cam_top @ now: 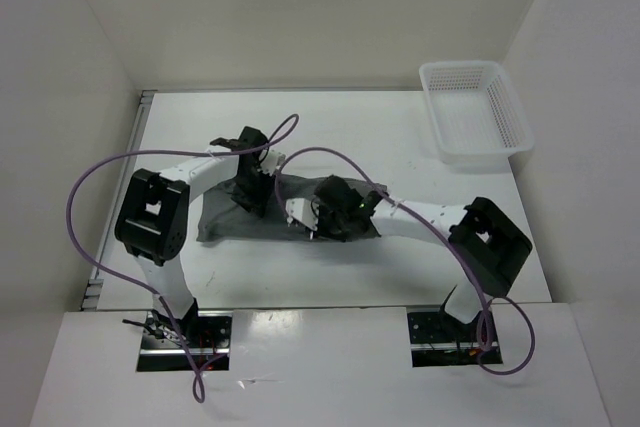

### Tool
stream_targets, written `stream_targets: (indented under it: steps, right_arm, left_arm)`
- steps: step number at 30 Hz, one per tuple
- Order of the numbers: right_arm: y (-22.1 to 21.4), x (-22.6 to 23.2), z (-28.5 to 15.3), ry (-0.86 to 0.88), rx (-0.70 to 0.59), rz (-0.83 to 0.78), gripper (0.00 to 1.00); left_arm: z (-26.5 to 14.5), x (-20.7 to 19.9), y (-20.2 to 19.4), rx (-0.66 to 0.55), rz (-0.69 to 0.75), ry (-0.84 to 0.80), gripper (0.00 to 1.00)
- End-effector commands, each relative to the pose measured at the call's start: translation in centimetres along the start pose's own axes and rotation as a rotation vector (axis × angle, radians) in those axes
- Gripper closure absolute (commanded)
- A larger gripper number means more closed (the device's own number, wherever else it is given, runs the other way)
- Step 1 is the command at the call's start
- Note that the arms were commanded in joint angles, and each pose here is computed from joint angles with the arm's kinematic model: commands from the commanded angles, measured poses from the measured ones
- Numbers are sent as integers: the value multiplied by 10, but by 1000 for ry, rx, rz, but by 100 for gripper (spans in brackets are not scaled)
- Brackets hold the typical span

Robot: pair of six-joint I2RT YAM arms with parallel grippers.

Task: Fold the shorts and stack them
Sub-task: Fold the shorts

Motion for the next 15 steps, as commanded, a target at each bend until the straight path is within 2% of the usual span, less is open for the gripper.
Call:
stream_targets:
  steps: [1, 7, 9, 15]
  right_arm:
    - [10, 31, -3, 46, -32, -127, 91]
    - [-9, 48, -8, 86, 39, -177, 92]
    - [-12, 49, -9, 78, 54, -188, 92]
    - [1, 33, -26, -5, 42, -154, 93]
  left_arm:
    - [15, 3, 2, 10, -5, -11, 48]
    - [3, 0, -27, 86, -15, -86, 45]
    - [-5, 1, -35, 78, -14, -87, 43]
    - [-9, 19, -61, 81, -11, 100, 42]
Point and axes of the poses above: each gripper's point midway between its finger pads, its own z axis out along the fingers, its own x axis along the line the jaws close on, y = z × x, the point moved 10 cm from there along -z, back along the fingers, and after that the axes turned 15 degrees about -z, right-handed, at the moved point
